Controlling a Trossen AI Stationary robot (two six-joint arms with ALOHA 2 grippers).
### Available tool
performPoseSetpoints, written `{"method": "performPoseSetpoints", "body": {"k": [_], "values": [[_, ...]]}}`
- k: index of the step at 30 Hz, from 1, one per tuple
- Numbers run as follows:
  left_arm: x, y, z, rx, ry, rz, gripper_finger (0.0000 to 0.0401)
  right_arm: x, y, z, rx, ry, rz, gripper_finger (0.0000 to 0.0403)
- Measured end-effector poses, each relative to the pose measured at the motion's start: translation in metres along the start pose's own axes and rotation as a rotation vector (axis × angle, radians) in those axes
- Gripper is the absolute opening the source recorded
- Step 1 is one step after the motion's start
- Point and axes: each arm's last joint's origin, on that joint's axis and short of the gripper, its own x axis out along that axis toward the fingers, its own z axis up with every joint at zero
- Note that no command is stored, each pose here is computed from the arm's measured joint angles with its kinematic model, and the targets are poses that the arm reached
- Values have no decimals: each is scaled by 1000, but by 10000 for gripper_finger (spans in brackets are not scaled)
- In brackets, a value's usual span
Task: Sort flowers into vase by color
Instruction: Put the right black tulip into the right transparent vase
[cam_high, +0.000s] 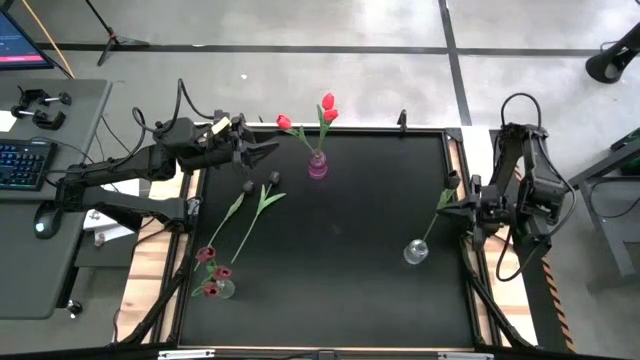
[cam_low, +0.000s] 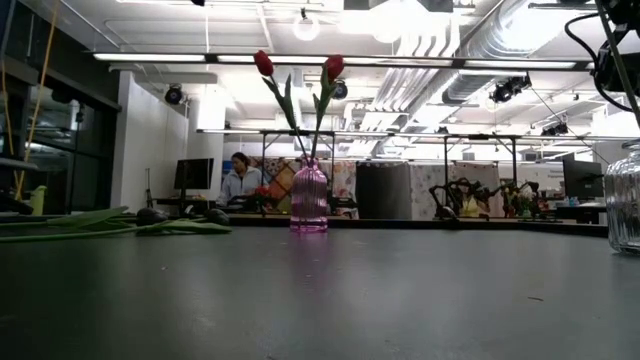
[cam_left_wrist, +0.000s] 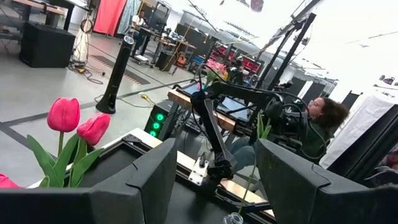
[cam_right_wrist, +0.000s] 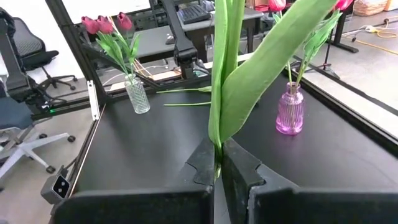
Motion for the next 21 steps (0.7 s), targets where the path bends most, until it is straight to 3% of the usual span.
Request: {"method": "performPoseSetpoints", "body": {"k": [11,21], "values": [[0,0,0,0,0,0,207,13,8,-40,28,-1,-7,0],[0,0,0,0,0,0,207,14,8,-45,126,60,8,0]]}}
